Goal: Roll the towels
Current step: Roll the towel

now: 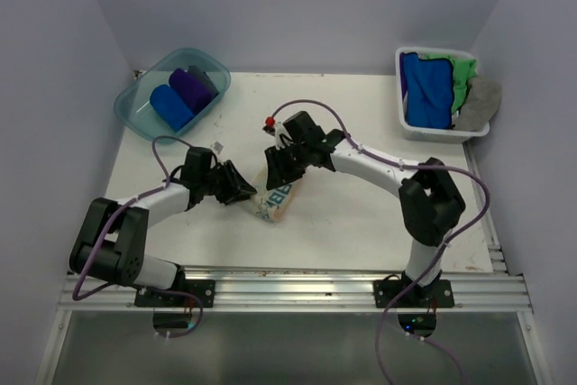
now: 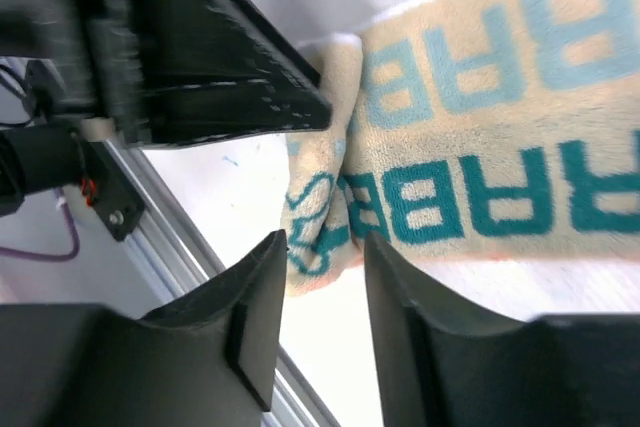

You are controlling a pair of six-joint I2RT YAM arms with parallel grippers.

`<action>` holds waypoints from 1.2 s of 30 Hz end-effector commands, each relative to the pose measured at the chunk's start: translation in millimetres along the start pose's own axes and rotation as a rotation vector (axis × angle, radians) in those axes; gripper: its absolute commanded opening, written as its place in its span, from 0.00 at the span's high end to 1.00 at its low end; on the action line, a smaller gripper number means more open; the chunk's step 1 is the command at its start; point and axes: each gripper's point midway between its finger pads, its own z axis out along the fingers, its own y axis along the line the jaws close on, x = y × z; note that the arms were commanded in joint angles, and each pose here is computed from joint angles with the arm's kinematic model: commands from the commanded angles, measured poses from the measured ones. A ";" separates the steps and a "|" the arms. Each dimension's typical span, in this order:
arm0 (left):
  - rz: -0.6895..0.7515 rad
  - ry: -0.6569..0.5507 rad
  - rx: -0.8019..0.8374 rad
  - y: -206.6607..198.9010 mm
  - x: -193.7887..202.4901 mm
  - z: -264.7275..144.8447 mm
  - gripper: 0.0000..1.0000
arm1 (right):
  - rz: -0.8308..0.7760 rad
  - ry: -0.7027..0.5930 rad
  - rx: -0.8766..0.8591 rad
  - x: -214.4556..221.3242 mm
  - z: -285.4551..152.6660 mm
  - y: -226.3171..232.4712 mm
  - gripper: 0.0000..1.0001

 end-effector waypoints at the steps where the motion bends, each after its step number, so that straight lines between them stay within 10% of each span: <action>1: -0.006 -0.031 -0.008 0.9 -7.8 4.5 0.61 | -0.105 -0.133 0.150 -17.8 -18.1 0.1 0.65; 11: -0.016 -0.023 -0.028 4.4 -8.3 7.3 0.61 | -0.338 -0.058 0.180 7.9 17.6 42.1 0.90; 36: 0.077 -0.070 -0.088 -9.5 -14.3 -33.8 0.36 | -0.244 -0.028 0.371 24.3 47.7 -33.2 0.94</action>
